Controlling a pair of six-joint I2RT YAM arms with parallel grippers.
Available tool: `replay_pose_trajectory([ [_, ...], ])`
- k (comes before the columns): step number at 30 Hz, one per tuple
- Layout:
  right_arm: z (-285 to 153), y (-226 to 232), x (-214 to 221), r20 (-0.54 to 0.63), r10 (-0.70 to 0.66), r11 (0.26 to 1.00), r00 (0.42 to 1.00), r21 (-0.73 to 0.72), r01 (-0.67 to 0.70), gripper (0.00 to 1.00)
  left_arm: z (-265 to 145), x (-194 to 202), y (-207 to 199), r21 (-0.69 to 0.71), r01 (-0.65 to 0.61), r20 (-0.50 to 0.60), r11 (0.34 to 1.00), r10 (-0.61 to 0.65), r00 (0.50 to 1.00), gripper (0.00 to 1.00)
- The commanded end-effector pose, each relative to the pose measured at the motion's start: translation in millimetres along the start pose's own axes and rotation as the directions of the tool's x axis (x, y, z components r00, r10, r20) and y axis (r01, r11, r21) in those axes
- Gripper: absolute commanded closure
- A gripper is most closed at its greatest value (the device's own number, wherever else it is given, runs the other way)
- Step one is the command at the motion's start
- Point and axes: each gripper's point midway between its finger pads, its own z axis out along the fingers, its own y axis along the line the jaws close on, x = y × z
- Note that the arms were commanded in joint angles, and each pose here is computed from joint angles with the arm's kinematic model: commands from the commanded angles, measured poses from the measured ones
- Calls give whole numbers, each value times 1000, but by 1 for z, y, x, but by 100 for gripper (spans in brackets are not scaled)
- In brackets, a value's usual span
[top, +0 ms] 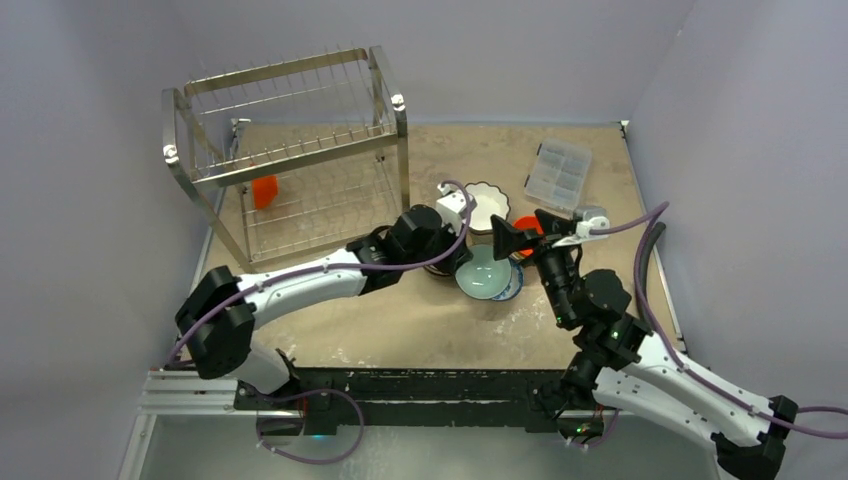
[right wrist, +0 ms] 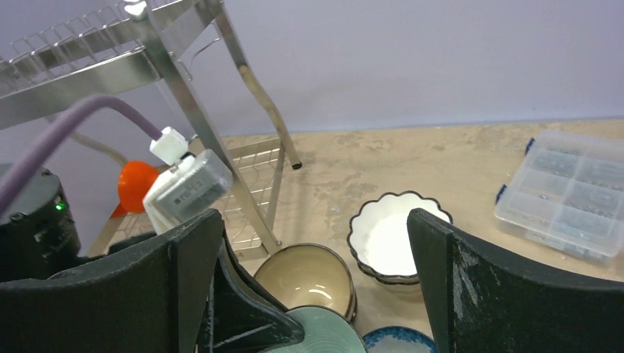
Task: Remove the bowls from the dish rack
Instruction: Place the bowl with the bowl.
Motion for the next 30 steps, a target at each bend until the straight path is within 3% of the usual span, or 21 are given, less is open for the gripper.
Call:
replay_pose_trajectory([
  [1,-9,-17,-11,57,37,997,998,66,-40,1,15,-45,-25,57,-35,147,998,26,989,100],
  [15,-25,-34,-30,144,80,991,986,92,-94,1,78,-26,-33,11,-109,89,994,107,990,100],
  [30,-24,-33,-26,135,71,992,988,90,-84,1,100,-1,-17,-67,-125,14,990,126,992,96],
])
